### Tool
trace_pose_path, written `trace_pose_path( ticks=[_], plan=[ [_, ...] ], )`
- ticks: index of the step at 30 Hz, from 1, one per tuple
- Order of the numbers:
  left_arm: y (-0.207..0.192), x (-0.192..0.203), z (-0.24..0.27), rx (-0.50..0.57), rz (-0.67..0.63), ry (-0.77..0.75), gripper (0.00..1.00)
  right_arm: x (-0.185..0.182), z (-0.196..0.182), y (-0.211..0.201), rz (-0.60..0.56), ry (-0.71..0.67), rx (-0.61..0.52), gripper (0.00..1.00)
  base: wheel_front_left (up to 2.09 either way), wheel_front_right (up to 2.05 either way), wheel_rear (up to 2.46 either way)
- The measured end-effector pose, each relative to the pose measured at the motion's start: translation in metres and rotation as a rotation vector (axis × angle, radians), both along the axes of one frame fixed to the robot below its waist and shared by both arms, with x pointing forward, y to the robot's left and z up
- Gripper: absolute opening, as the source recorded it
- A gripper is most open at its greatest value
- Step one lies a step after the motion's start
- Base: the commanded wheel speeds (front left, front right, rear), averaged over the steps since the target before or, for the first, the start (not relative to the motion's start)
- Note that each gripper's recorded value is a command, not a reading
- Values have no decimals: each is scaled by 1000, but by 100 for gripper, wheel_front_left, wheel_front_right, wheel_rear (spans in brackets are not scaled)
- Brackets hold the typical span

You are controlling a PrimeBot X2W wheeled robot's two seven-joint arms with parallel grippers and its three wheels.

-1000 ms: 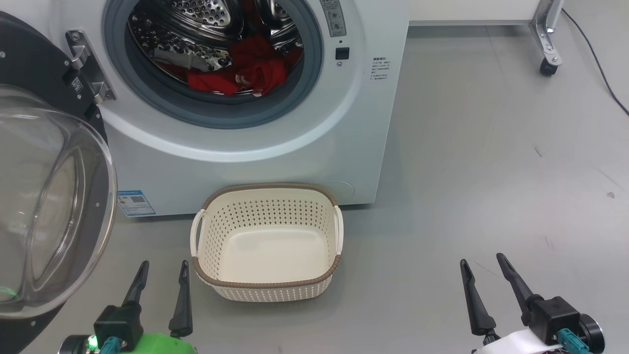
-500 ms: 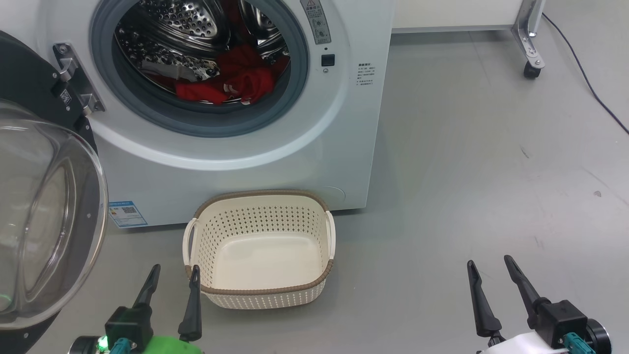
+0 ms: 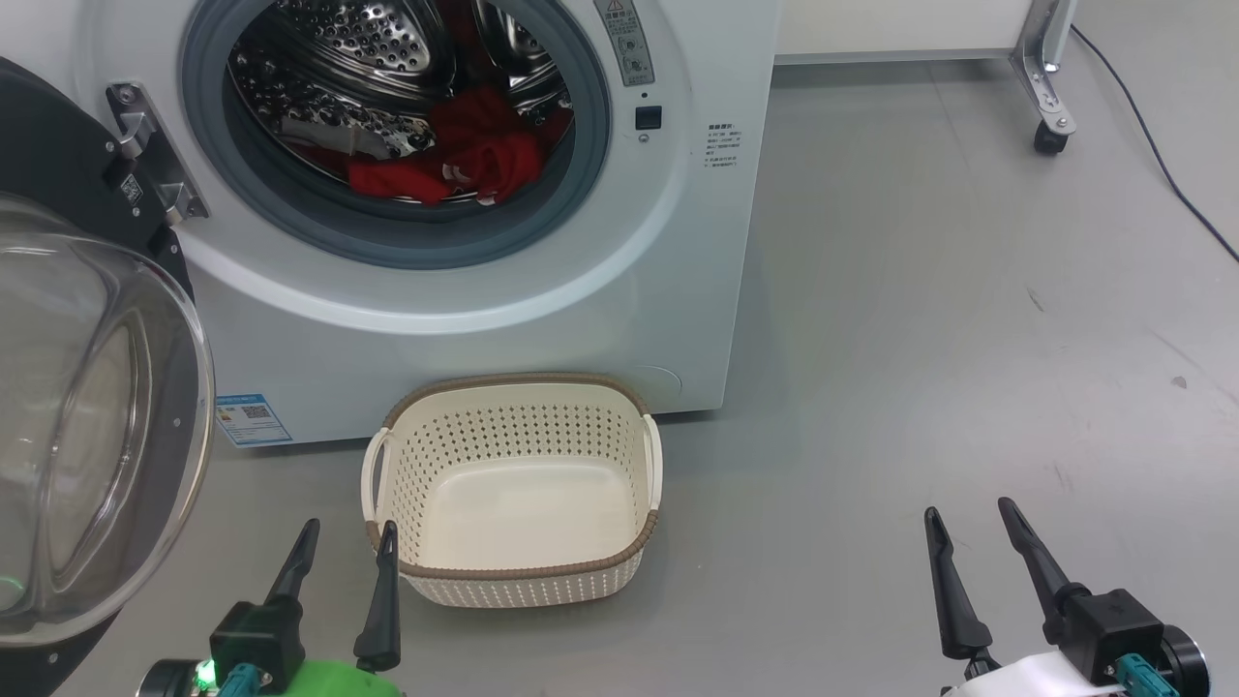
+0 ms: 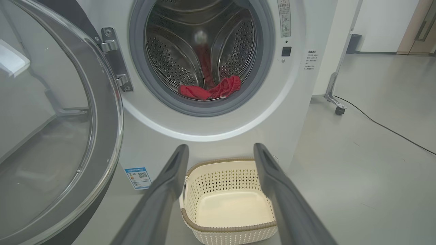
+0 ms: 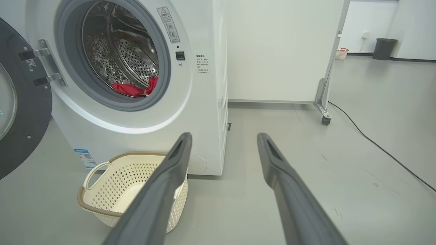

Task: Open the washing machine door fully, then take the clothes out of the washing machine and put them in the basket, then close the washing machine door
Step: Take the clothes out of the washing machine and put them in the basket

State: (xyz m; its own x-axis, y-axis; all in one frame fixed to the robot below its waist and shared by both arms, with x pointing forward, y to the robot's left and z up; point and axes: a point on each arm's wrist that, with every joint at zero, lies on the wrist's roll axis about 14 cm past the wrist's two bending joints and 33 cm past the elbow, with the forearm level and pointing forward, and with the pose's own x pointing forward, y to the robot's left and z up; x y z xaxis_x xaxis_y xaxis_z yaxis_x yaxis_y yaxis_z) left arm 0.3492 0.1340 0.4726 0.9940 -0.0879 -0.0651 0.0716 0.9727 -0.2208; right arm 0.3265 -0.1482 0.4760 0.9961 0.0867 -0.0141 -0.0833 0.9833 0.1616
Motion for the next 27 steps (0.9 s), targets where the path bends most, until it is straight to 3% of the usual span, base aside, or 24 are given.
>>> trace_pose_path(
  ticks=[13,27],
  plan=[
    [1,1,6,-2,4,-17,100,0,0,0,-4,1,0,100,15,-15,0],
    [2,2,5,2,14,-13,100,0,-3,0,-5,11,3,100,66,-66,0]
  ],
)
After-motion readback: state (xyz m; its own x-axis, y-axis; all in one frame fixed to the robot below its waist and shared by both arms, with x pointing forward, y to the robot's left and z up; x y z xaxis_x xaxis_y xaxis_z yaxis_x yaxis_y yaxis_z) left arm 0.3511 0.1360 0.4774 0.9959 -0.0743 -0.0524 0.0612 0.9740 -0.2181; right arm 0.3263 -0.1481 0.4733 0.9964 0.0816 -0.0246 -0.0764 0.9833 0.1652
